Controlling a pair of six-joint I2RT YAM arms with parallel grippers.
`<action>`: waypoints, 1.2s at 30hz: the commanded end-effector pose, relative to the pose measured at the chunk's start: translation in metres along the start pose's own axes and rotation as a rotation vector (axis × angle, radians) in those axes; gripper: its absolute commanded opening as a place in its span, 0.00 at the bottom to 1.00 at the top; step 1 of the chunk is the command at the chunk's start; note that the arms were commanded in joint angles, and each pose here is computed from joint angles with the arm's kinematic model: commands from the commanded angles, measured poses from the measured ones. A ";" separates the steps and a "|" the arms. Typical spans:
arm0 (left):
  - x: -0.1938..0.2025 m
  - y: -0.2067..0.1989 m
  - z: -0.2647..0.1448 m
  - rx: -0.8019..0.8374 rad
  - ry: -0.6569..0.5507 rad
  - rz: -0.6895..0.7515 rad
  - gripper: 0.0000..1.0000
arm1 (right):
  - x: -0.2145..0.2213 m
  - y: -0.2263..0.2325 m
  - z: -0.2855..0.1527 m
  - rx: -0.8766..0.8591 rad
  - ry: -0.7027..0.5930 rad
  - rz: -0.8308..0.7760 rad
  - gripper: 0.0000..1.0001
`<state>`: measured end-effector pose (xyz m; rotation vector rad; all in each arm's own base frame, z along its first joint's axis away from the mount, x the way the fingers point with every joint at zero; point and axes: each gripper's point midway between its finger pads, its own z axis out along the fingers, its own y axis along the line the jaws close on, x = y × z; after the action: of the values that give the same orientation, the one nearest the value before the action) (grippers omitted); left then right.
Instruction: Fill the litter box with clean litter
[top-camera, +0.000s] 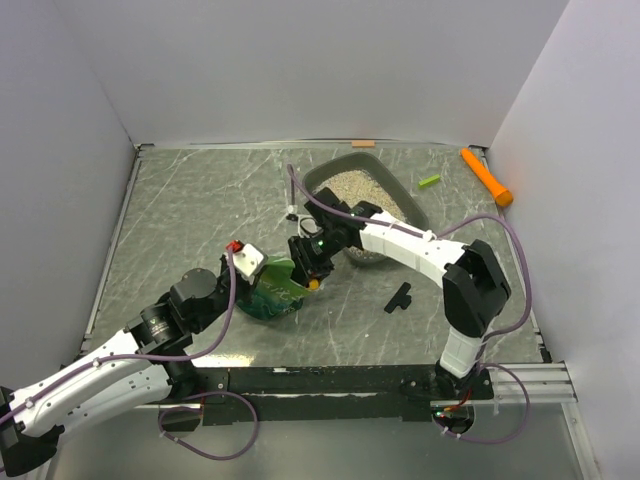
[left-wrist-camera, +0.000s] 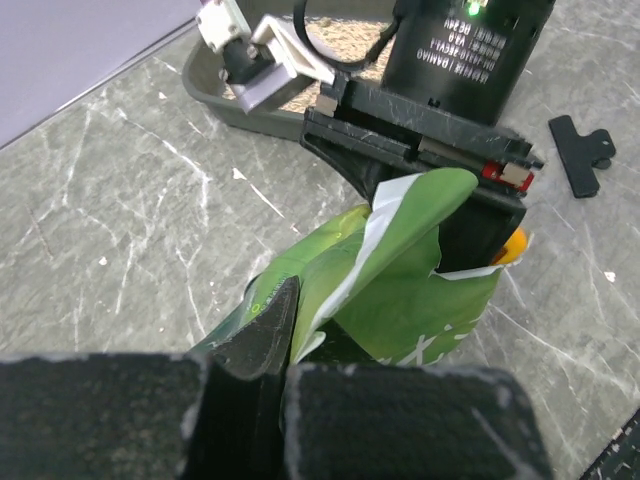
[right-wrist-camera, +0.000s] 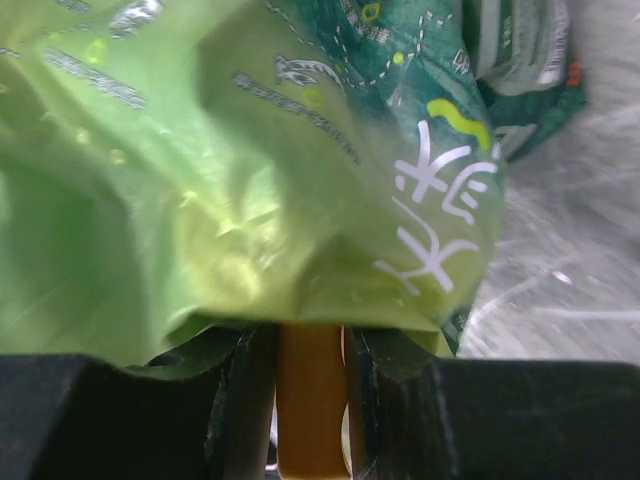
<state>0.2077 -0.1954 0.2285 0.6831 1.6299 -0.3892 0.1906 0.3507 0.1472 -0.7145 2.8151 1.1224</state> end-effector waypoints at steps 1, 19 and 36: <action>-0.022 -0.001 -0.002 0.004 -0.058 -0.032 0.01 | 0.015 -0.012 0.019 -0.072 -0.012 0.075 0.00; -0.021 0.005 -0.004 -0.027 -0.058 -0.024 0.01 | 0.025 0.027 -0.001 -0.516 -0.255 -0.039 0.00; -0.017 0.008 -0.003 -0.044 -0.048 -0.013 0.01 | 0.049 0.038 -0.040 -0.625 -0.335 -0.116 0.00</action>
<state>0.2001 -0.1982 0.2183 0.7341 1.6568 -0.4001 0.1616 0.3398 0.1614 -0.4459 2.2437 1.8065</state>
